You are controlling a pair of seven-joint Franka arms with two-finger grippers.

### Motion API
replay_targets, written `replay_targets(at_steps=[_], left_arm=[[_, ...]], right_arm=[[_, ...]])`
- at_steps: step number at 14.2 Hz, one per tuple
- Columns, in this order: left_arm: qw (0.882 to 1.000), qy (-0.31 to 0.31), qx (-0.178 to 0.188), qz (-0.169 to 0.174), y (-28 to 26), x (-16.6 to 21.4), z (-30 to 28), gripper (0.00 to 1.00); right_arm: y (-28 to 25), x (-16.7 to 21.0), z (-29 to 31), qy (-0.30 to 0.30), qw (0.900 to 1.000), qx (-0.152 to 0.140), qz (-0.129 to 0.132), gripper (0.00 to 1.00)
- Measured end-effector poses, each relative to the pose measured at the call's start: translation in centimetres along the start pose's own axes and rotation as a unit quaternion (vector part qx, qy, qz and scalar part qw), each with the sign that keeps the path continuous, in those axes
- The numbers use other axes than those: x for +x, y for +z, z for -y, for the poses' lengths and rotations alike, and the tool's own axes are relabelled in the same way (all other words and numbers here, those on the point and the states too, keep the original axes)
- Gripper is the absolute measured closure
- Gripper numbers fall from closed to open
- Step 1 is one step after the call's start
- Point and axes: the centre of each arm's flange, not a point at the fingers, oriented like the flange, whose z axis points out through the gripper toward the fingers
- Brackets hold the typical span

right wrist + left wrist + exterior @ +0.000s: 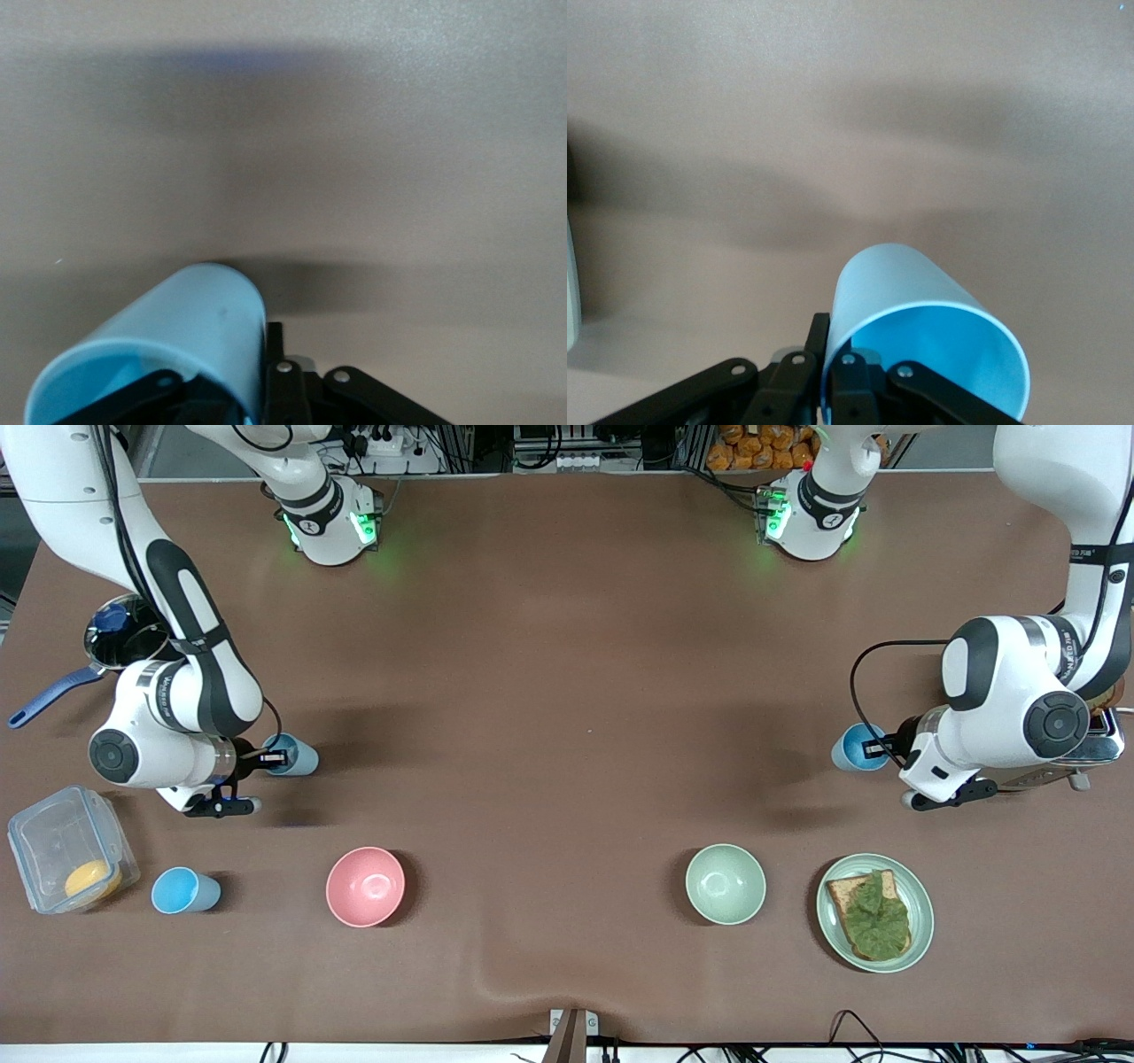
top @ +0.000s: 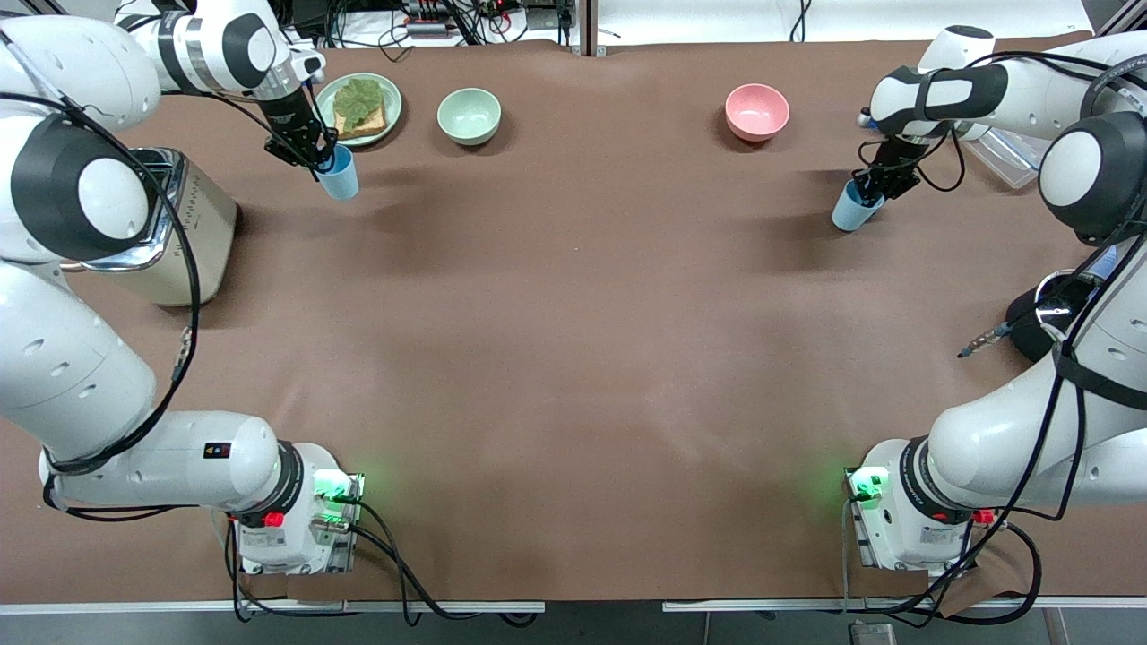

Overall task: Stack blue cups with both arms
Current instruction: 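Close the right gripper on the blue cup beside the saucepan, then carry the cup with the right gripper toward the table middle while the left gripper lifts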

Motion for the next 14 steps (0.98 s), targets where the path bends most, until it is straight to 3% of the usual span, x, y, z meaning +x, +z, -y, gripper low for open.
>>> replay_targets(at_steps=[7, 10, 14], left_arm=[[1.0, -0.009, -0.002, -0.008, -0.8, 0.3, -0.1, 0.97], [1.0, -0.013, -0.003, -0.012, -1.2, 0.4, -0.2, 0.97], [1.0, -0.019, -0.01, -0.014, -1.5, 0.5, -0.4, 0.97]], right_arm=[[-5.5, 0.6, 2.5, -0.011, 0.998, 0.015, 0.055, 0.96], [-7.1, 0.9, 8.0, 0.007, 0.997, 0.039, 0.063, 0.96], [-6.8, 0.3, 18.1, 0.015, 0.992, 0.103, 0.072, 0.96]])
